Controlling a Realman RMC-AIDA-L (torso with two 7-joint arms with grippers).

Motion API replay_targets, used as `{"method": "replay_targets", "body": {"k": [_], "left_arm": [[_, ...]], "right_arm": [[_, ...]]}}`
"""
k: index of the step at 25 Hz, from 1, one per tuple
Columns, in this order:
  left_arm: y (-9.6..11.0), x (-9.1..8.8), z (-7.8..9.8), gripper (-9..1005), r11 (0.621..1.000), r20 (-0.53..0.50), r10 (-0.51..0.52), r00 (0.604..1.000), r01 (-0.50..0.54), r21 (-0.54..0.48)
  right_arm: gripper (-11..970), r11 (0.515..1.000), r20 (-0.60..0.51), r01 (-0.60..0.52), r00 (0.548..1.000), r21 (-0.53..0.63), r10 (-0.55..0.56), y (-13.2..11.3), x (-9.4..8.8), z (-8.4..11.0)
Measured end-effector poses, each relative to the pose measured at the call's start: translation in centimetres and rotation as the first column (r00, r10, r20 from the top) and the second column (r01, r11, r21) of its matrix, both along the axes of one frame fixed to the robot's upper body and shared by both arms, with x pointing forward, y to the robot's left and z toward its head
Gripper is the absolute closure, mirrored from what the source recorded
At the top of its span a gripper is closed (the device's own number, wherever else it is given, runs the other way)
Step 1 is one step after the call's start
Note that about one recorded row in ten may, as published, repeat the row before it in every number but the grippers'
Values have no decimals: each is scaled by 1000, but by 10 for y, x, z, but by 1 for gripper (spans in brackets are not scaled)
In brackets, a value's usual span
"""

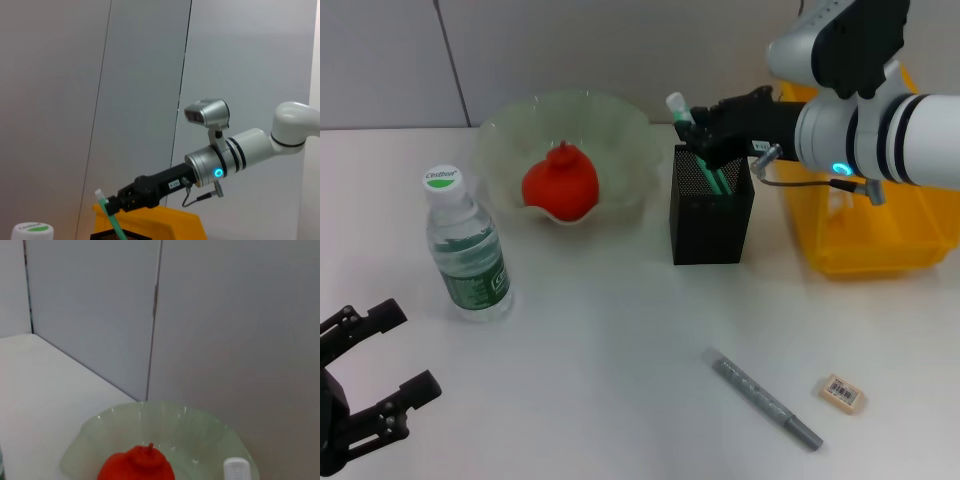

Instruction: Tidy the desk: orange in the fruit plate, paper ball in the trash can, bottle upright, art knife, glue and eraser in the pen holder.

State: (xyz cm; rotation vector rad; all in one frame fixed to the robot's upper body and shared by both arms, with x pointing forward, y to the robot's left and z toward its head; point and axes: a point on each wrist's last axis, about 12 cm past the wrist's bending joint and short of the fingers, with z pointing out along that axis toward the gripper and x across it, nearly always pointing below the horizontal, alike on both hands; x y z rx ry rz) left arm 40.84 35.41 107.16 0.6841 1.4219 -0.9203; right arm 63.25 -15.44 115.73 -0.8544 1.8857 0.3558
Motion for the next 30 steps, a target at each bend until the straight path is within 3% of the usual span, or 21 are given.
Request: {"method": "replay_targets", "body": {"k": [7,13,16,17,18,20,22,25,27,30], "left_arm": [[0,0,0,148,1000,7,2,1000,-2,4],[2,-3,1,148,1000,7,-4,1000,4,2],[7,-4,4,148,1000,3,-15,1000,15,4],[12,-4,7,148,1000,-5,-24,1000,24,8],[12,-4,7,148,1000,-5,-24,1000,24,8],[17,-4,9,148,999,-15,-33,999,33,19],[20,-5,10,148,999,-13,-29,999,29,31],[22,-6,10,148,999,-7,-24,1000,25,37],[23,-6,11,148,999,-4,-24,1000,24,42],[23,-5,11,148,999,-3,-23,1000,23,44]], "right_arm": [[750,999,-22,12,1000,30,-12,-8,-6,-1],[509,997,-49,-43,998,64,46,-11,-18,16],[432,993,-130,-87,987,85,98,-19,-28,34],[407,992,-209,-104,971,72,117,-27,-33,48],[404,992,-209,-104,971,72,117,-27,-33,48],[398,994,-296,-113,949,9,110,-32,-38,59],[392,985,-422,-119,905,-128,55,-32,-46,68],[383,968,-488,-128,873,-217,6,-29,-49,70],[377,928,-569,-168,820,-332,-56,-20,-54,63],[352,902,-600,-181,793,-392,-102,-15,-55,55]]}}
